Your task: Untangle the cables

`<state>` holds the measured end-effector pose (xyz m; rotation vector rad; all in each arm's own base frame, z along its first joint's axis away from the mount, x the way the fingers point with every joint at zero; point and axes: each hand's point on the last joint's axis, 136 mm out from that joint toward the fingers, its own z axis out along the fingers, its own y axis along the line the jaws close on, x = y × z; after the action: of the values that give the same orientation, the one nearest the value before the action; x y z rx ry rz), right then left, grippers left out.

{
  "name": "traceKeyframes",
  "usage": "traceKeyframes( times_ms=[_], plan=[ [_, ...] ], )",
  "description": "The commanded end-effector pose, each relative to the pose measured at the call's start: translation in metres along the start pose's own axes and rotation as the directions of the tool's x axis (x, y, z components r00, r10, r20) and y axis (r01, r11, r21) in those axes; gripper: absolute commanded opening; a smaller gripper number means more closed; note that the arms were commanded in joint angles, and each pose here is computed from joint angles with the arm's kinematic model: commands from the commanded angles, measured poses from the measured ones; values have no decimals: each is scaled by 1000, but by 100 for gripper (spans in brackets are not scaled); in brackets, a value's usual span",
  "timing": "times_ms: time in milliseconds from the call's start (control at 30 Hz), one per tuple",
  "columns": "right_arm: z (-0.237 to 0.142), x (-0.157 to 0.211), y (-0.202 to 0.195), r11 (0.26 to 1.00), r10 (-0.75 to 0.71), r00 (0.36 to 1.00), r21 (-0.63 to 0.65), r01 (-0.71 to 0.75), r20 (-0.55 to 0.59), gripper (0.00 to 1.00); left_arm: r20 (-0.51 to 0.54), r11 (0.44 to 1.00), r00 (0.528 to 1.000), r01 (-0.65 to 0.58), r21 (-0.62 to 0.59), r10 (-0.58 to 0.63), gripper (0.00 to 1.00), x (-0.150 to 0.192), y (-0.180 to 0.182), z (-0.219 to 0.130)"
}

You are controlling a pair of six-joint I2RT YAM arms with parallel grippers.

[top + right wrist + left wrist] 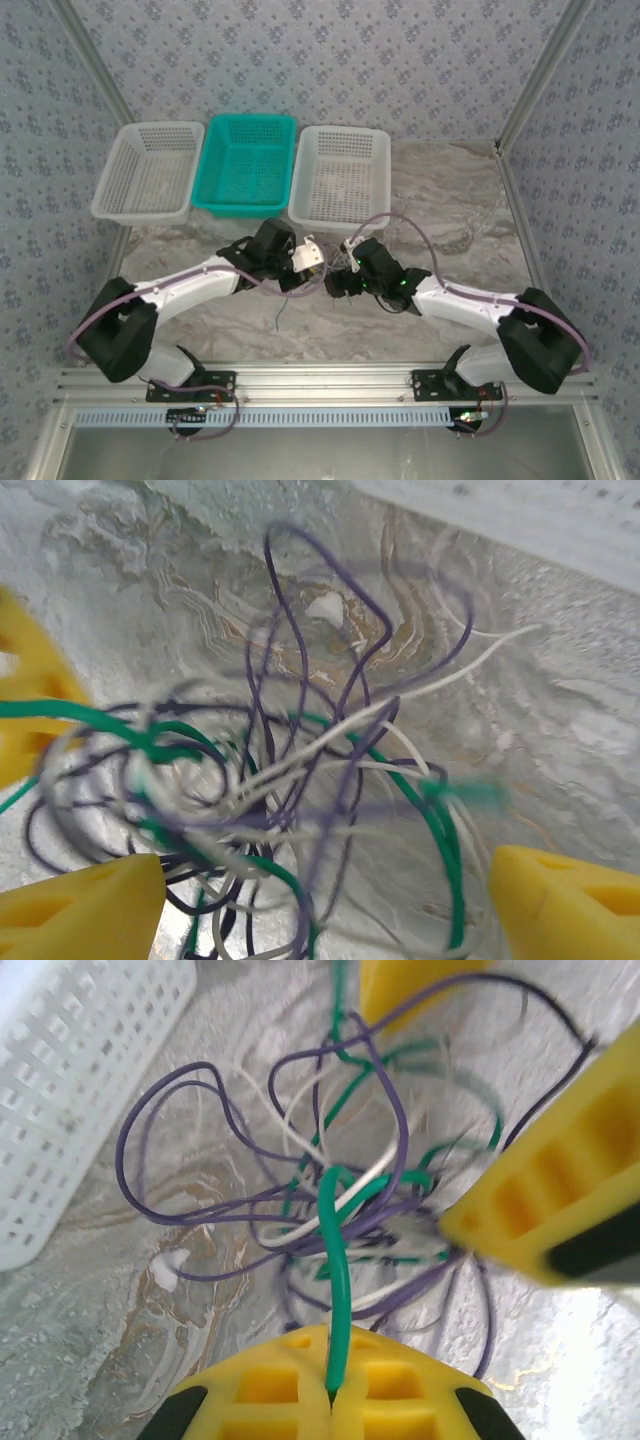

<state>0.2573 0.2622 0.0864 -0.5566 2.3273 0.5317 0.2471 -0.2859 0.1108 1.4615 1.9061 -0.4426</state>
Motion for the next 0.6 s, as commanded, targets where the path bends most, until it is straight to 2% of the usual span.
traceKeyframes(
  times_ms=[0, 67, 133, 200, 233, 300, 400, 467, 567],
  plan=[
    [12, -16, 12, 998, 33, 999, -63, -30, 44, 82, 130, 999, 991, 31, 18, -33, 0, -20, -7, -15],
    [19, -15, 18, 994, 37, 999, -104, -33, 36, 66, 166, 999, 985, 48, 20, -51, 0, -24, -9, -22],
    [22, -16, 13, 995, 68, 997, -81, -64, 45, 37, 177, 997, 981, 76, 22, -79, 0, -25, -9, -27],
    [22, -14, -8, 990, 141, 988, 9, -142, 62, 5, 189, 993, 974, 121, 14, -122, 0, -25, -5, -34],
    [21, -10, -21, 980, 191, 979, 52, -195, 68, 0, 205, 988, 967, 158, 3, -155, 0, -26, 0, -40],
    [20, 4, -46, 948, 292, 955, 113, -297, 56, 0, 265, 969, 936, 246, -16, -233, 0, -28, 14, -56],
    [17, 39, -79, 887, 421, 907, 213, -410, -7, 0, 434, 897, 823, 437, -68, -368, 0, -34, 50, -102],
    [12, 64, -95, 848, 481, 876, 275, -454, -39, 0, 533, 817, 720, 570, -90, -444, 0, -30, 78, -139],
    [1, 90, -115, 788, 555, 831, 348, -508, -43, 0, 597, 683, 612, 716, -141, -518, 0, -11, 106, -177]
  ],
)
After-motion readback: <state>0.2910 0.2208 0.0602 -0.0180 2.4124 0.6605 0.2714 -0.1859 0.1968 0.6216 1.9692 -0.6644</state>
